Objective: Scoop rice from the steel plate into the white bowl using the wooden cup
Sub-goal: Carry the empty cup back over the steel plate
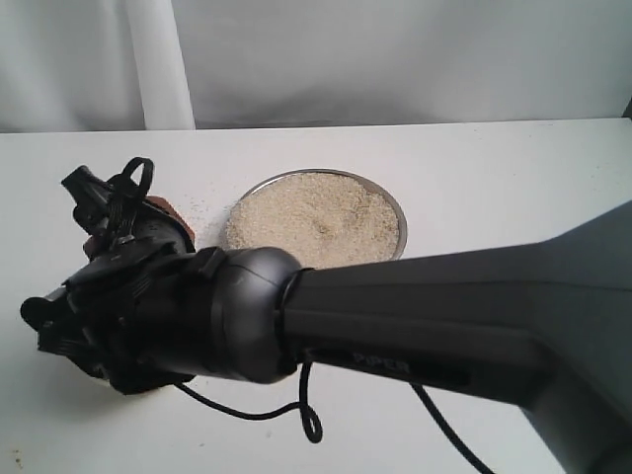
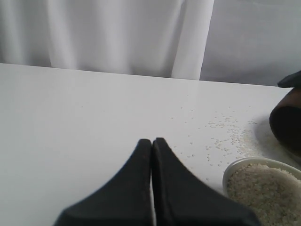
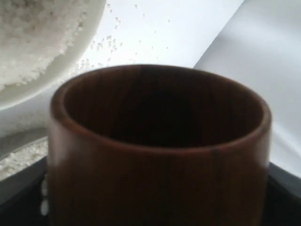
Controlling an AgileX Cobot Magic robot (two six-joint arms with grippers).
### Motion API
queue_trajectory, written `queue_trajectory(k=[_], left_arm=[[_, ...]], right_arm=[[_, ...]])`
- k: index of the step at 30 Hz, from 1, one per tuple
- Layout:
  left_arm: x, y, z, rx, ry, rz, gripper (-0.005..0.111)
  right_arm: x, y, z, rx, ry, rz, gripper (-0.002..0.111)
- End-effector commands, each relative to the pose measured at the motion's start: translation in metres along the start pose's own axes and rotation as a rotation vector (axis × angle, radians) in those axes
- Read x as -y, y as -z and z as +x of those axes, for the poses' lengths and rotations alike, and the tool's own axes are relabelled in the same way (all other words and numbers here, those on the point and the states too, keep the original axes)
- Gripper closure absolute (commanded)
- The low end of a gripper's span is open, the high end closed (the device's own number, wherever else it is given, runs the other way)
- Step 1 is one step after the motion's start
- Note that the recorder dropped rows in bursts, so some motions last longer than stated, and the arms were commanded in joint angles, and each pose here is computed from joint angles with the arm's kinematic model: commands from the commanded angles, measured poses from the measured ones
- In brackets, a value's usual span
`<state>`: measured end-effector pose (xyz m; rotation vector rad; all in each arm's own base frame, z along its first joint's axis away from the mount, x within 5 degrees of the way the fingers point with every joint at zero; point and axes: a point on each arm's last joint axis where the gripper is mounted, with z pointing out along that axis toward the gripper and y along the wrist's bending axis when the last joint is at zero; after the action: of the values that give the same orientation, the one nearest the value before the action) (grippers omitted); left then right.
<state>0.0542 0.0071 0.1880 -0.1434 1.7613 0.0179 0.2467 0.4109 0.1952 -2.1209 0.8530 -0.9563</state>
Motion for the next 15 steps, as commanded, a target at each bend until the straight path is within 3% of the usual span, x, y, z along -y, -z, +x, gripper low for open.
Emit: queue_trajectory(k=[1, 8, 15], left_arm=[[0.001, 0.0, 0.0, 0.004, 0.006, 0.008, 0.107], [0.001, 0.0, 0.0, 0.004, 0.006, 0.008, 0.107], [0.001, 0.0, 0.0, 0.004, 0.008, 0.008, 0.107]], right_arm=[[0.013, 0.008, 0.031, 0.024, -0.239, -0.048, 0.108], [0.029, 0.017, 0.101, 0.042, -0.564, -0.106, 0.108], [0.025, 0.011, 0.163, -0.071, -0.659, -0.139, 0.108]])
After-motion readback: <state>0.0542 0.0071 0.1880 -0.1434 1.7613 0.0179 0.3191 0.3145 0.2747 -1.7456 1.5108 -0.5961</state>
